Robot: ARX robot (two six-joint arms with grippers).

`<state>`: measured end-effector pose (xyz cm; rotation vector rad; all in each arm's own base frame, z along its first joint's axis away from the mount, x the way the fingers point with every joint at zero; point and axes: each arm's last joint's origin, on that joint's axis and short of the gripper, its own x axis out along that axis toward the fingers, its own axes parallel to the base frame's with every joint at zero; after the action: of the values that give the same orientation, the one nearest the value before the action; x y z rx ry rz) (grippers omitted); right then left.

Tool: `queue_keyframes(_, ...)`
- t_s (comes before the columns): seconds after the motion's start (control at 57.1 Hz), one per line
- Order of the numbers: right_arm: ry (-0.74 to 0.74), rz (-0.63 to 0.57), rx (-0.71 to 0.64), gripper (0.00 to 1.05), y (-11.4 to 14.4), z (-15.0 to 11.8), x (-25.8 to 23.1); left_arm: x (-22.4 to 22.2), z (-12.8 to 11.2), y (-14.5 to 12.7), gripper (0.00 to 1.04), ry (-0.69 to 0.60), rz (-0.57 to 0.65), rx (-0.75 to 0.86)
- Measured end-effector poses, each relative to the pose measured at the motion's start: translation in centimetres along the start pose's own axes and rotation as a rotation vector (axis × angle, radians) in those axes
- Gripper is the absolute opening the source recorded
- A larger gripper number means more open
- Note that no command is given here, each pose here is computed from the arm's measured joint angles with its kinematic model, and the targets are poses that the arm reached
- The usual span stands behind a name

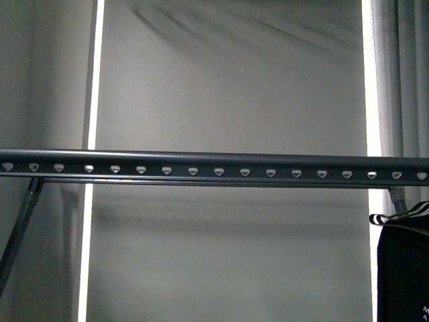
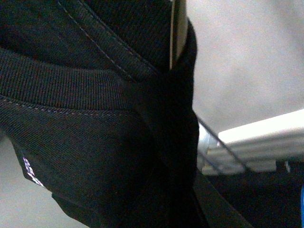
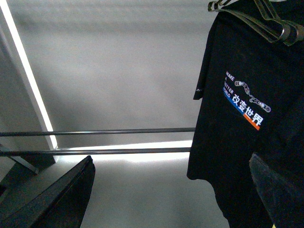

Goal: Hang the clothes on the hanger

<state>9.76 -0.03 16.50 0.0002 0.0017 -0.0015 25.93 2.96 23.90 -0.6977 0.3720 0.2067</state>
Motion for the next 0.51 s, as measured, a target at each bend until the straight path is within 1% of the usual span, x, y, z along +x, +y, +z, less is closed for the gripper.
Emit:
queue_keyframes(0.088,0.0,0.0,0.0,0.97,0.0,0.0,0.0,-1.9,-2.3,0.0,0.05,0.14,-0.089,0.147)
queue_keyframes(0.123,0.0,0.0,0.0,0.97,0.0,0.0,0.0,-2.7,-3.3,-0.1,0.05,0.217,-0.157,0.227)
queue_keyframes(0.14,0.0,0.0,0.0,0.97,0.0,0.0,0.0,-3.0,-3.6,-0.1,0.05,0.242,-0.177,0.238)
queue_keyframes(0.158,0.0,0.0,0.0,0.97,0.0,0.0,0.0,-3.5,-4.2,0.0,0.05,0.285,-0.223,0.3)
queue_keyframes(0.175,0.0,0.0,0.0,0.97,0.0,0.0,0.0,-3.8,-4.5,0.0,0.05,0.306,-0.244,0.314)
queue_keyframes(0.21,0.0,0.0,0.0,0.97,0.0,0.0,0.0,-4.6,-5.2,0.1,0.05,0.349,-0.304,0.401)
queue_keyframes(0.228,0.0,0.0,0.0,0.97,0.0,0.0,0.0,-4.8,-5.4,0.1,0.05,0.361,-0.32,0.412)
queue_keyframes(0.28,0.0,0.0,0.0,0.97,0.0,0.0,0.0,-5.8,-5.8,0.2,0.05,0.397,-0.403,0.521)
queue_keyframes(0.403,0.0,-0.001,0.0,0.97,0.0,0.0,0.0,-6.8,-5.7,0.0,0.05,0.365,-0.518,0.727)
queue_keyframes(0.42,0.0,0.0,0.0,0.97,0.0,0.0,0.0,-6.9,-5.5,-0.1,0.05,0.35,-0.537,0.77)
queue_keyframes(0.455,0.0,0.0,0.0,0.97,0.0,0.0,0.0,-6.9,-5.4,-0.3,0.05,0.333,-0.55,0.804)
queue_keyframes(0.508,0.0,0.001,0.0,0.97,0.0,0.0,0.0,-7.1,-4.8,-1.0,0.05,0.269,-0.601,0.929)
